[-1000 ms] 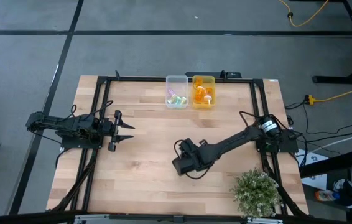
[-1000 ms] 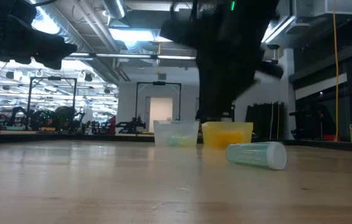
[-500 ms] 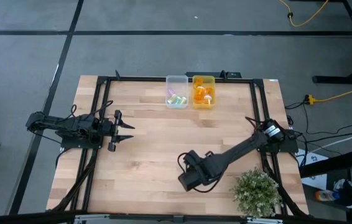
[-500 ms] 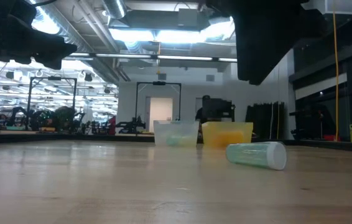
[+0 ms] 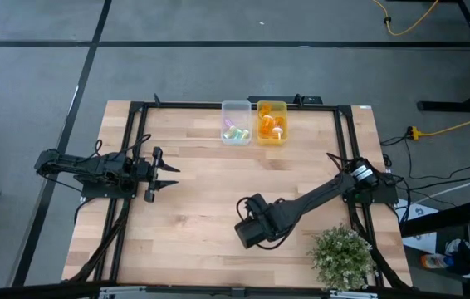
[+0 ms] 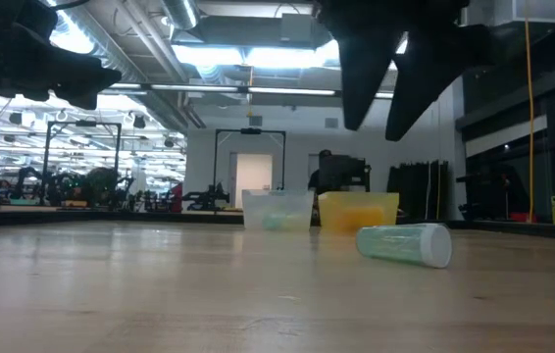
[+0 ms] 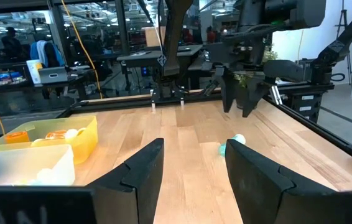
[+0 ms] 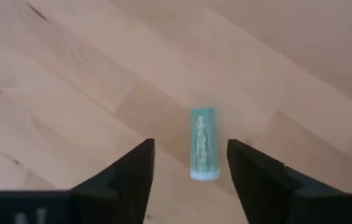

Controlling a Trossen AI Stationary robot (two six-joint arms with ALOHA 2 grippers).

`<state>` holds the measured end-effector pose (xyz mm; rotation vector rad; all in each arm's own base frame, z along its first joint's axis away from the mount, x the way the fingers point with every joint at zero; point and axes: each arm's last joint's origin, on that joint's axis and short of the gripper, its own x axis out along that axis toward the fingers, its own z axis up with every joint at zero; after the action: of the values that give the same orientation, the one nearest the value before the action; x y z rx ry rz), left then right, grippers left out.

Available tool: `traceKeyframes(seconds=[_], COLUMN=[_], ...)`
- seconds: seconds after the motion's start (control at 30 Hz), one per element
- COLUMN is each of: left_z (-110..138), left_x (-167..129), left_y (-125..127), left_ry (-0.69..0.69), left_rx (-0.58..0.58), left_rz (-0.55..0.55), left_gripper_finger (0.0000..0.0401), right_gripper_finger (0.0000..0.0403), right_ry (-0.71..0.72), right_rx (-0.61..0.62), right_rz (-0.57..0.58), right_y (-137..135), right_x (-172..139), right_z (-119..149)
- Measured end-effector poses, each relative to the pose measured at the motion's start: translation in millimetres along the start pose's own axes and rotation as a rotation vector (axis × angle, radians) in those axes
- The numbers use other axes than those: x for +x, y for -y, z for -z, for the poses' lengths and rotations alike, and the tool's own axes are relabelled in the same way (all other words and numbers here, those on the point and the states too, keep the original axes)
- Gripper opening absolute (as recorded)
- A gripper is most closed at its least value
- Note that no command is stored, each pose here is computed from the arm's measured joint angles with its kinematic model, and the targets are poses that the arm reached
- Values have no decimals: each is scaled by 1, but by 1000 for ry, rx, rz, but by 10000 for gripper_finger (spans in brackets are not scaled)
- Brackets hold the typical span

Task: Pick and place medicine bottles into bin by pill shape (circle, oval)
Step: Put the small blue pill bottle into the transparent bin

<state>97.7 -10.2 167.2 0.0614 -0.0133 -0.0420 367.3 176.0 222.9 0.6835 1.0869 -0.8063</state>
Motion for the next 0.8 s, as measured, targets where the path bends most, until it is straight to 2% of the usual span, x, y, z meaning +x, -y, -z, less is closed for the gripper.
traceKeyframes(seconds=[0.1, 0.23, 0.5, 0.73, 0.8], left_z=[0, 0, 0, 0, 0], left_x=[0, 0, 0, 0, 0], left_y=[0, 0, 0, 0, 0], left_ry=[0, 0, 0, 0, 0], left_rx=[0, 0, 0, 0, 0], left_rz=[0, 0, 0, 0, 0], left_gripper_finger=[165, 165, 165, 165, 165], right_gripper_finger=[226, 233, 230, 230, 230], right_ry=[50, 39, 24, -3, -11], right_rx=[1, 15, 109, 115, 113], right_rz=[4, 8, 124, 5, 21], right_y=[0, 0, 21, 18, 24], right_x=[0, 2, 43, 64, 71], right_z=[-2, -2, 10, 17, 21])
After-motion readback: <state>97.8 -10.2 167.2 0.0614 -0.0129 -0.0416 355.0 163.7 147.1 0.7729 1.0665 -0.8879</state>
